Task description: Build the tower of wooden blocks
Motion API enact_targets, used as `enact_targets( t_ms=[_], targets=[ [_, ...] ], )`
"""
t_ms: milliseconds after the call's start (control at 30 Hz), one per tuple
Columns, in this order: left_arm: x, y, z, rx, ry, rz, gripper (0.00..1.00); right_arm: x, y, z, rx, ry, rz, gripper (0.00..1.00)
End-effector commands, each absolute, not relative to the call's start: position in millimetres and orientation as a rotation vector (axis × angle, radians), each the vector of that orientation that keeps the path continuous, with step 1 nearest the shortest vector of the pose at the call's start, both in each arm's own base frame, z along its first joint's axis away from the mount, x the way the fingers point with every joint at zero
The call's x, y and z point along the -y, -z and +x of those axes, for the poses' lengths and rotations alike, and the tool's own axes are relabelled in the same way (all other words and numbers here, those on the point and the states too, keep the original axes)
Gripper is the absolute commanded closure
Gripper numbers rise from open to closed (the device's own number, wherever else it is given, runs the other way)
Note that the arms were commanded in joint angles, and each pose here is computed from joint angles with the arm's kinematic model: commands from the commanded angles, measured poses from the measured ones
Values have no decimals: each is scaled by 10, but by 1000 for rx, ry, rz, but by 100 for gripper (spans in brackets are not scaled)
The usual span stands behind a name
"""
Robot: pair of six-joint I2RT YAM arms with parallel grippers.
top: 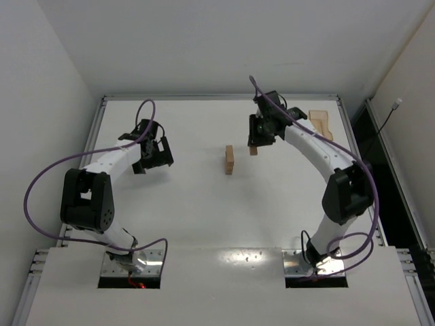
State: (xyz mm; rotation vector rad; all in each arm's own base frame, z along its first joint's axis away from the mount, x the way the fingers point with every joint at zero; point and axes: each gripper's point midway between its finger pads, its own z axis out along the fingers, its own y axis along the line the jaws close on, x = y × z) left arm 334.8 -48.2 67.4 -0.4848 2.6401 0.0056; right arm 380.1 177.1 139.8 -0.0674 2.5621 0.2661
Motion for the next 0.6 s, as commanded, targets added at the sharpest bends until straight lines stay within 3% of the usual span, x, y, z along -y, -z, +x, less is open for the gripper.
enact_targets(
  t_ms=[0,167,567],
  targets=[
    [512,-864,3543,-2588,-2,-439,0,-1957,-1439,3738,-2657,-395,-199,100],
    [506,-906,3605,-2573,-8,-441,0,-2127,-1596,4073,-2618,-425,-238,100],
    [499,-937,3657,-2562,-15,-443,0,-2337,-1435,3957,-2673,-258,-156,100]
  ],
)
